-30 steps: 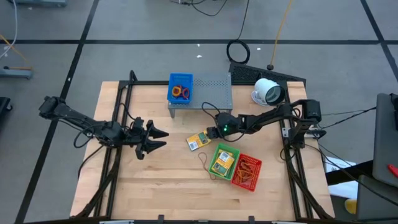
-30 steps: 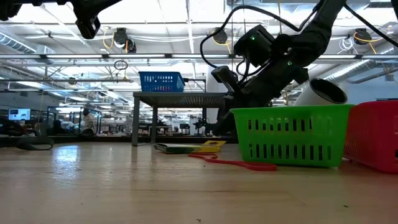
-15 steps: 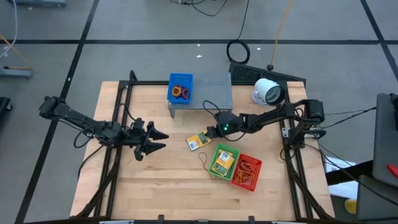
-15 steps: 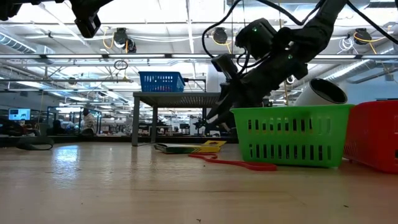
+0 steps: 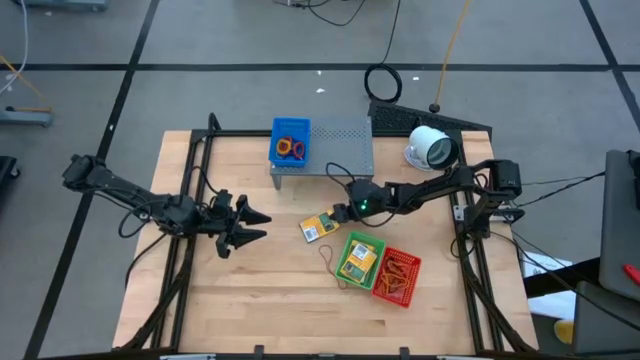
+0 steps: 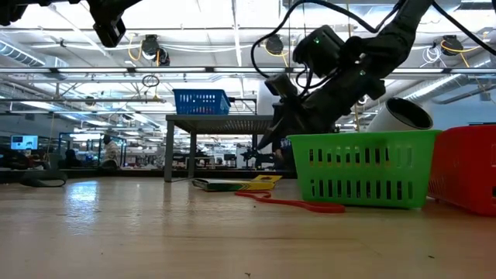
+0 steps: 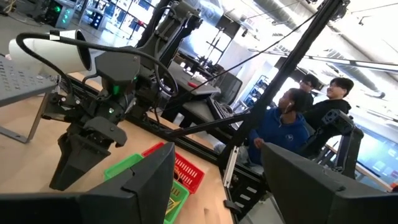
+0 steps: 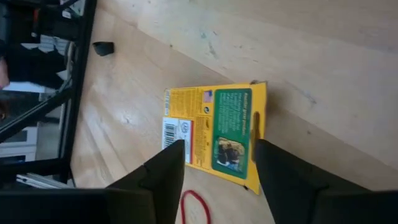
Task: Pick & Place Office Desk Supplies
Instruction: Put the crayon box into the green bin
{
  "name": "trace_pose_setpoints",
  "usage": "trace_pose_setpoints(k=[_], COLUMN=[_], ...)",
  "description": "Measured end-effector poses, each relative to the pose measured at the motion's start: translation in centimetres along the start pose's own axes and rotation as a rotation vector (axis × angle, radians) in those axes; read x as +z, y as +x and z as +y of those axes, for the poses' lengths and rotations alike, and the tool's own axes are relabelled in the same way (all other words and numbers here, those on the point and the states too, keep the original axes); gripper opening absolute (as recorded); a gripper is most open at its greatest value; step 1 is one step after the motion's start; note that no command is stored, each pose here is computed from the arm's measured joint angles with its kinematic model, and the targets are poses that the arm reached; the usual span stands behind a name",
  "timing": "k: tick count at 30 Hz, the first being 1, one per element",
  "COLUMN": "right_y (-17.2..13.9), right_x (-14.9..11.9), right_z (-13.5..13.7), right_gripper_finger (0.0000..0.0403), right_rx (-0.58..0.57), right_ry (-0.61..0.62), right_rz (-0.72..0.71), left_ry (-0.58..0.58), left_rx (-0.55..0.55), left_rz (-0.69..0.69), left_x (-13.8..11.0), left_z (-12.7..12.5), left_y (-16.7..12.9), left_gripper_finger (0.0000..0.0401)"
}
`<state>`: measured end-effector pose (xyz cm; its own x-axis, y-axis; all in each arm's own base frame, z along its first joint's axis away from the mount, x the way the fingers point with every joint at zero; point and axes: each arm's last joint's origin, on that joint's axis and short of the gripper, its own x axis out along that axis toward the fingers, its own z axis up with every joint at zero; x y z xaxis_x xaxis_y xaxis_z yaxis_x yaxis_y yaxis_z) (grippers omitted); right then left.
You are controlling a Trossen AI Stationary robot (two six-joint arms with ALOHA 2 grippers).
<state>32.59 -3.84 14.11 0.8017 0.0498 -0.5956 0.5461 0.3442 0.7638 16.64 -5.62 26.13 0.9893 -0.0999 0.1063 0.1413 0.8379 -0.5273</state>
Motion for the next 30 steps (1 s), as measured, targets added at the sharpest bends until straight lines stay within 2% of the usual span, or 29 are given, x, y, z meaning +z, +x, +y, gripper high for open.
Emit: trace_pose_setpoints(k=[15, 30], right_y=[0.0, 0.6], right_x=[-0.3, -0.4], right_z=[-0.7, -1.2], right_gripper_finger=[0.0185, 0.018], right_rx=[-0.079, -0.091], right_ry=[0.01, 0.032], right_rz=[0.011, 0.015], left_ry=[-0.004, 0.0], left_rx=[0.0, 0.001], left_rz=[0.0, 0.0], left_x=[0.0, 0.0], left_z=[0.0, 0.0], left_y=[0.0, 0.0], left_gripper_finger=[0.0251, 0.0251])
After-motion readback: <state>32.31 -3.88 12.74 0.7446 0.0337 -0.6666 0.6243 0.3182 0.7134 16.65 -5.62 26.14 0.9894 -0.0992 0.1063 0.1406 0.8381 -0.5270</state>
